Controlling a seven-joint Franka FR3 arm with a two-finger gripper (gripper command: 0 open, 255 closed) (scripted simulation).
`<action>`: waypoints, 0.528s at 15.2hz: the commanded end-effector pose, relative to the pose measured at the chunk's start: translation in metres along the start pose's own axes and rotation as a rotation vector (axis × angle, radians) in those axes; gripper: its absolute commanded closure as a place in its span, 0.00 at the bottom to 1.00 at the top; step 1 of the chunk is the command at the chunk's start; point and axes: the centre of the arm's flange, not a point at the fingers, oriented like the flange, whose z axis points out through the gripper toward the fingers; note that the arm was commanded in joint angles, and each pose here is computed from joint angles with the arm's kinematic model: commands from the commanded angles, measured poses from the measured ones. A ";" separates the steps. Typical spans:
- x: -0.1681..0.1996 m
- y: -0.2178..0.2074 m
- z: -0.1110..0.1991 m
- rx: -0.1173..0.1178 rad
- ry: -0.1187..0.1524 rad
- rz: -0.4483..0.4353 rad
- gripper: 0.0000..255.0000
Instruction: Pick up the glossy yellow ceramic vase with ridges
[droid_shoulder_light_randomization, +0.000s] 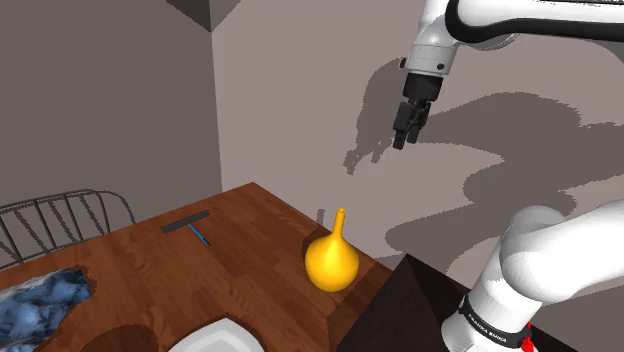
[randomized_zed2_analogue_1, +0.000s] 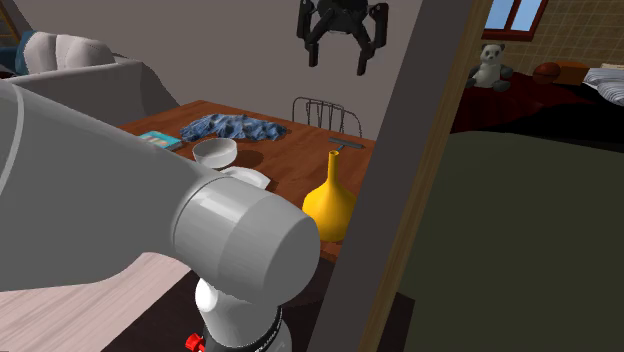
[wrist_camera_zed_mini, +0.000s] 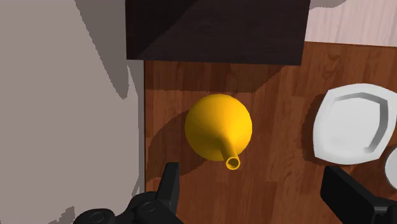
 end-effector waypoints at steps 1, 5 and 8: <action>0.000 0.000 0.000 0.000 0.000 0.000 0.00; 0.023 -0.010 0.047 -0.013 0.002 0.008 0.00; 0.040 -0.017 0.082 -0.023 0.003 0.014 0.00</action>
